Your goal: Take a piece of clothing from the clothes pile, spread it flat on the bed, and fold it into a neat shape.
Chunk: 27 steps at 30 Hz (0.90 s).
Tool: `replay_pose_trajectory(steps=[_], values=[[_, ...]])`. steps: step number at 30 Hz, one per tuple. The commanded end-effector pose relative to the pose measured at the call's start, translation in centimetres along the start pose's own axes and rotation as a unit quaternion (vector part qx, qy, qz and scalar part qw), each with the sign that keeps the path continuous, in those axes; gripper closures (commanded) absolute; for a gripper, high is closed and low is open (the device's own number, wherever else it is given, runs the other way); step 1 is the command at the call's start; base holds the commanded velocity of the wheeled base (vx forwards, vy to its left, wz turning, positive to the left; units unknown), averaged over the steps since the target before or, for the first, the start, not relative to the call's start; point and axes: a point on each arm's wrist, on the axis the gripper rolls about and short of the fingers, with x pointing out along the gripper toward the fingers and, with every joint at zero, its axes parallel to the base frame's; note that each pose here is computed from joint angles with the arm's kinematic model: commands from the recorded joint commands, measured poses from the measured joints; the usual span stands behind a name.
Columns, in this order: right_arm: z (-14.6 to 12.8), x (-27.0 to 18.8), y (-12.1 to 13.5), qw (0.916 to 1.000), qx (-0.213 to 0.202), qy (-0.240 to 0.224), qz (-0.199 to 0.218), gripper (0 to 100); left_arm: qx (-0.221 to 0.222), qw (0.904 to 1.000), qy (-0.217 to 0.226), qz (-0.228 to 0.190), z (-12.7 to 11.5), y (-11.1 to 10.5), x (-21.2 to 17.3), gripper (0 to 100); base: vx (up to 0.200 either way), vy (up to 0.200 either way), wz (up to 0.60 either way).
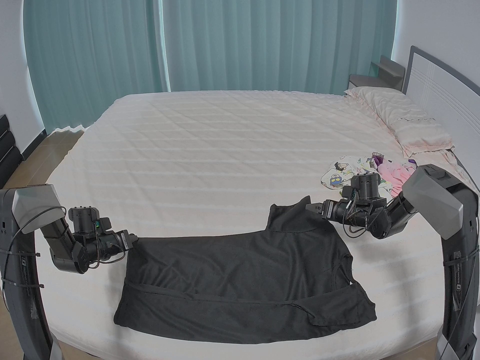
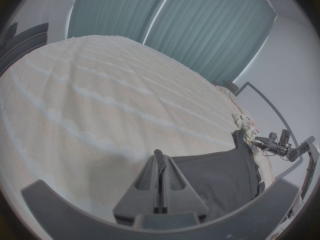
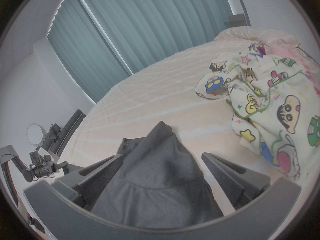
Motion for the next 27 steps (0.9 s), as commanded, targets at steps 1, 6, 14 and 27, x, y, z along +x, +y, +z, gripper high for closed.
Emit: replay_pose_trajectory(steps=[1,6,14,27], values=[[-2.1,3.2,-1.9,0.9994,0.006,0.03,-0.013,0,0.0,1.0,0.002,-0.002,-0.1,-0.4,-0.1,100,0.0,0.0,0.0],[-2.7,3.8,-2.2,0.9992,0.008,0.037,-0.015,0,0.0,1.0,0.004,-0.002,-0.2,-0.4,-0.1,100,0.0,0.0,0.0],[-2.5,3.9,-1.6,0.9993,0.022,0.029,-0.006,100,0.002,1.0,-0.002,0.002,0.0,-0.4,0.0,100,0.0,0.0,0.0],[-1.1,2.2,-2.0,0.9992,0.036,0.011,-0.011,100,0.007,0.9996,-0.016,0.023,0.5,-0.5,0.0,100,0.0,0.0,0.0]])
